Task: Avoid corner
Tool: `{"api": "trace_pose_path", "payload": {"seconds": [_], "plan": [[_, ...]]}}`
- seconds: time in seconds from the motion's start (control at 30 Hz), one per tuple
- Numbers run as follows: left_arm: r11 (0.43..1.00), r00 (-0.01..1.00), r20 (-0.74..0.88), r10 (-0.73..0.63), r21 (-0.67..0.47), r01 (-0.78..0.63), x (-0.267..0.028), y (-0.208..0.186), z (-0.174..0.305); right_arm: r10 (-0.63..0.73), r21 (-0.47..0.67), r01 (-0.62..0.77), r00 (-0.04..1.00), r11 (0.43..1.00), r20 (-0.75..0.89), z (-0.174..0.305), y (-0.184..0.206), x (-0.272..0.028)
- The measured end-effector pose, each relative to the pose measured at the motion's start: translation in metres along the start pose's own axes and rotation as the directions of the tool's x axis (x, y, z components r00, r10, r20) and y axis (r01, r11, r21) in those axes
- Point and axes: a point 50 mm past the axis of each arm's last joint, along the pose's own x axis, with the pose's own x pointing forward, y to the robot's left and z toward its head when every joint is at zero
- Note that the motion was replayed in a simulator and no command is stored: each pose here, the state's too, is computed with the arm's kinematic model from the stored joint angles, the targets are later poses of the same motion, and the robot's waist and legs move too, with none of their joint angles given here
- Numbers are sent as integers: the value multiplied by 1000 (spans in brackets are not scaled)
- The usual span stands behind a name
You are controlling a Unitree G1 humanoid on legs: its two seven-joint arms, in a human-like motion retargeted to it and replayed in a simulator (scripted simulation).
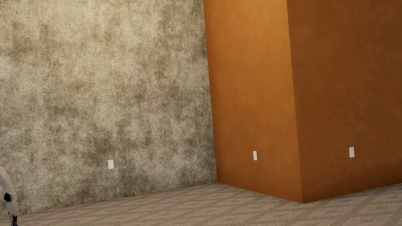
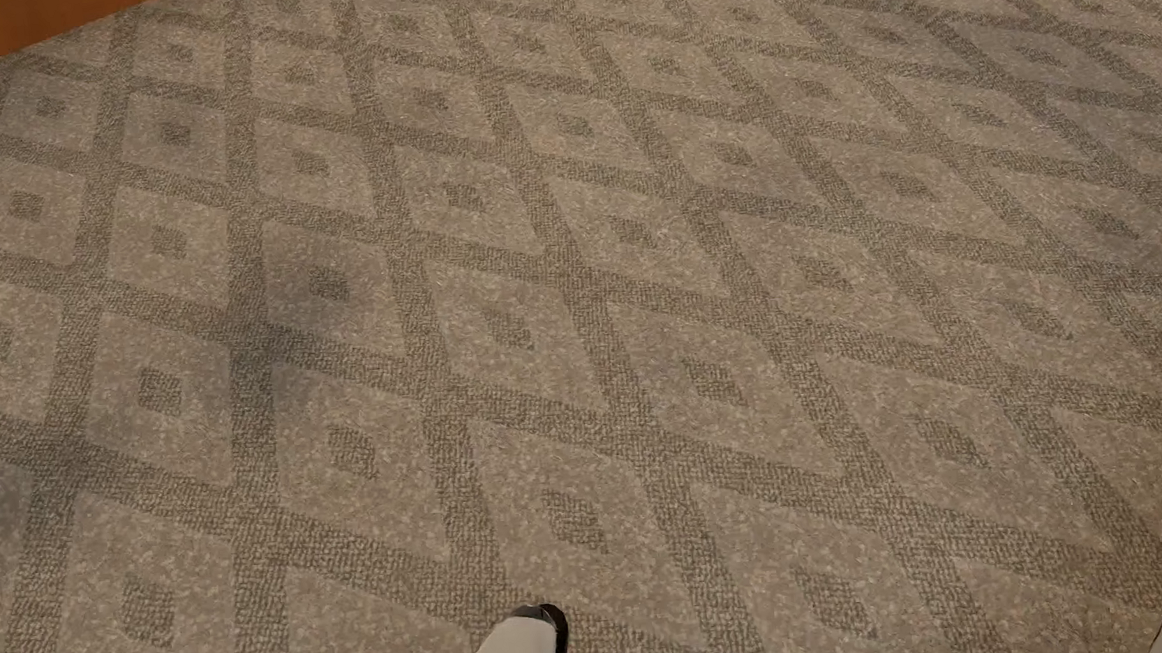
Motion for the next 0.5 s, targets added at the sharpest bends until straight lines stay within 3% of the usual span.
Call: {"api": "trace_pose_path", "payload": {"seconds": [0.03,0.2,0.5], "plan": [[1000,1000,-20,2,-26,-3,-1,-2,-7,-27,27,28,998,999,-51,-13,-6,-2],[1000,999,-41,4,-20,-5,1,0,-7,93,34,-87,957,996,-276,-71,37,-21],[993,936,333,117,-38,-111,-6,44,93,135,96,-106,914,990,-382,-108,59,-53]]}}
